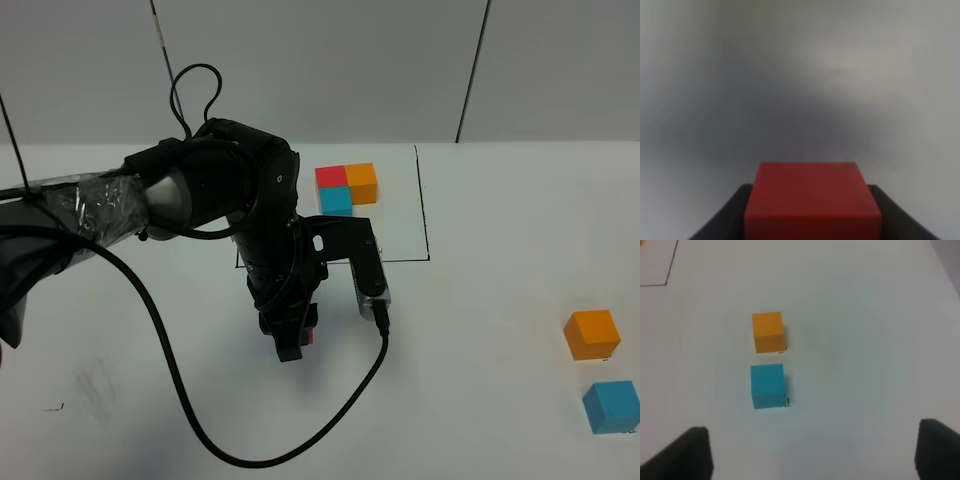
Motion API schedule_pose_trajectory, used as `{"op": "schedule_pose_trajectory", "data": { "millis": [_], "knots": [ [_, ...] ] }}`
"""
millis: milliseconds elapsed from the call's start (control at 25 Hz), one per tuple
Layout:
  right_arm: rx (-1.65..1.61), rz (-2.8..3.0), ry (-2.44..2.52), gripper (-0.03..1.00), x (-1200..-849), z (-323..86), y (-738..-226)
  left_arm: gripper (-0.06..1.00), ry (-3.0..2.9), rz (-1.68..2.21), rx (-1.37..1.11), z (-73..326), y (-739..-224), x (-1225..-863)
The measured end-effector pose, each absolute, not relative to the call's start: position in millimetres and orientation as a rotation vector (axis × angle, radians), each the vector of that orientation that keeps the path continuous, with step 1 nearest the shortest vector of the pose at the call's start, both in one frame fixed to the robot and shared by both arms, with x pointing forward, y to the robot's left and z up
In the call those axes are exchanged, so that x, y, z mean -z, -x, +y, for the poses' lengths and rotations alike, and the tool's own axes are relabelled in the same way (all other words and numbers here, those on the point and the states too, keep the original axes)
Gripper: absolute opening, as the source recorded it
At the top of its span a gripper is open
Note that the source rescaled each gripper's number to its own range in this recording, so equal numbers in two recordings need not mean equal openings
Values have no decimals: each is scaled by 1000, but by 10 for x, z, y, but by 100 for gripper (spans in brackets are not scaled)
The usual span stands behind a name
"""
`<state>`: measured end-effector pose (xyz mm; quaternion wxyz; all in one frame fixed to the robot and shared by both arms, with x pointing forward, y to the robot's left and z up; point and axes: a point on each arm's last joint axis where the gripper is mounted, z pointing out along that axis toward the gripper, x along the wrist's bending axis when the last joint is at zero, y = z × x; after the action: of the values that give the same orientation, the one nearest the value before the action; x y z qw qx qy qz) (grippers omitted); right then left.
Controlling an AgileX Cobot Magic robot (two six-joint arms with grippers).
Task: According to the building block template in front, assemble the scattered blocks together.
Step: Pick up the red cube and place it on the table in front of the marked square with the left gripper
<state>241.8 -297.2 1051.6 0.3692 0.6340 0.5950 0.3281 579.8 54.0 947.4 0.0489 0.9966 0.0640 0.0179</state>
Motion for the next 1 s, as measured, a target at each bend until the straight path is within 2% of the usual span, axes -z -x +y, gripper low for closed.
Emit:
{"op": "schedule_pose_trajectory", "data": {
  "millis": [200, 560, 1000],
  "knots": [
    [-842, 1527, -1627, 67, -10516, -2972, -2418, 0, -3022, 118, -119, 515, -5849, -9427],
    [-842, 1527, -1627, 67, -10516, -2972, -2418, 0, -3031, 72, -91, 478, -5890, -9184],
    [-842, 1527, -1627, 67, -10516, -2972, -2418, 0, -3023, 46, -52, 451, -5891, -9060]
  ]
}}
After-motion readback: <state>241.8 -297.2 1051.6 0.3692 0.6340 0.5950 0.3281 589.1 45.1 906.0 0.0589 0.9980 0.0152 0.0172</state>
